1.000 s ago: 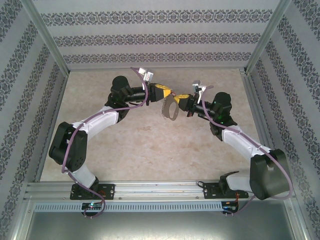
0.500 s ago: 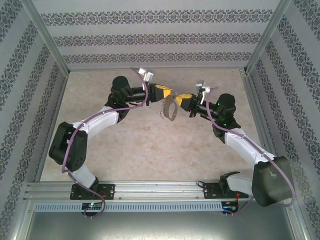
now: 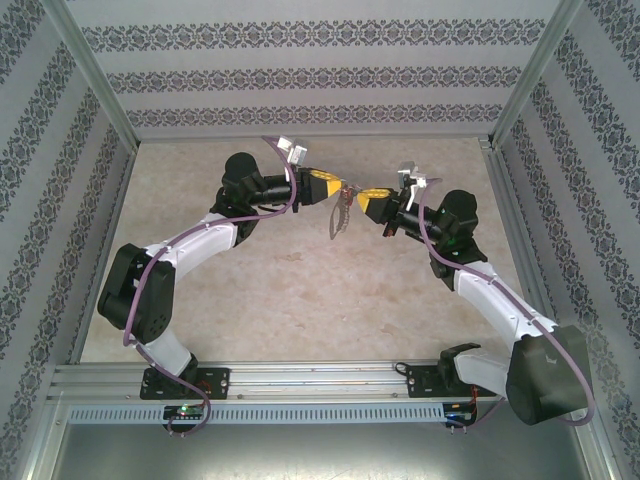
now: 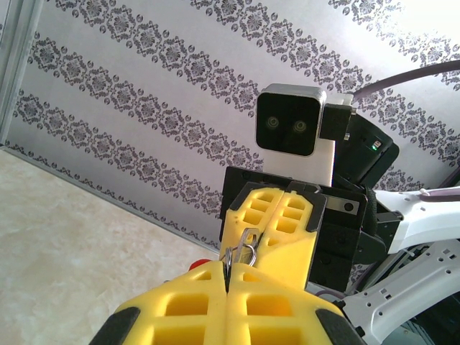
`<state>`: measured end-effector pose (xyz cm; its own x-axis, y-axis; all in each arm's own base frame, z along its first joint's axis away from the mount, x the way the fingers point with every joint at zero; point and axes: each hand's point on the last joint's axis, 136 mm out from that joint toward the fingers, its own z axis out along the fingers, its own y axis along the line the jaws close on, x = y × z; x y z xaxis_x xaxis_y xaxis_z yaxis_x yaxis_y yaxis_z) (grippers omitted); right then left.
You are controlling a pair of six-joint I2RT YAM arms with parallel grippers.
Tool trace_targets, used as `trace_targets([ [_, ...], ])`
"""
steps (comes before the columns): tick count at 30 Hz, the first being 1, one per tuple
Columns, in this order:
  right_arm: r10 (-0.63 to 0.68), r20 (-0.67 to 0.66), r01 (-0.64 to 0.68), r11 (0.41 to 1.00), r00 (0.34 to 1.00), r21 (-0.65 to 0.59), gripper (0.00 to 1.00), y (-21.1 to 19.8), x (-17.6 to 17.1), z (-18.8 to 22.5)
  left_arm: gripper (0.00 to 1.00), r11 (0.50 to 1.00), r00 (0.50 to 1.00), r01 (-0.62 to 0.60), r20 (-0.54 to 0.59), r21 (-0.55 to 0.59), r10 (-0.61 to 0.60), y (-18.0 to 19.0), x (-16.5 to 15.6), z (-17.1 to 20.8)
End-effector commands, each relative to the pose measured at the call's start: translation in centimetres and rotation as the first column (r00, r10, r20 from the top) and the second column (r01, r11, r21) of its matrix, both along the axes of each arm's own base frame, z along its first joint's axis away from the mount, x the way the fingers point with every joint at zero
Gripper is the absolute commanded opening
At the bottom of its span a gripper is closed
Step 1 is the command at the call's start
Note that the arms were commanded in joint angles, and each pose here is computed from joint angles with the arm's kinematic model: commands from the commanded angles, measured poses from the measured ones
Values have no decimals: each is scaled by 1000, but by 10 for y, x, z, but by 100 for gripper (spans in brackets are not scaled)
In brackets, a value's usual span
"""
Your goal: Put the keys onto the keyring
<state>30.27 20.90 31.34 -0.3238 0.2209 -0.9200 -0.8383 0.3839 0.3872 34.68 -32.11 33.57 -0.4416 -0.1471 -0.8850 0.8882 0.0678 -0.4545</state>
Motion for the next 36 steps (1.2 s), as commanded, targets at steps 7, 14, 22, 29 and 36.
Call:
trace_targets([
  [7,13,50,-13,1000,999,3,0,4,7,18,0,1000,998,-5,67,-20,7,6,-3,13],
  [14,25,56,-25,1000,998,-6,0,11,10,19,0,1000,998,-2,59,-21,3,5,-2,11],
  [22,-17,71,17,1000,997,-2,0,3,17,26,0,1000,998,0,57,-22,1,4,-1,10],
  [29,-28,91,28,1000,995,6,0,-1,16,36,0,1000,999,3,49,-21,-2,2,-1,9],
  [36,-27,110,25,1000,994,16,0,-1,14,46,0,1000,999,7,48,-20,-6,0,-1,9],
])
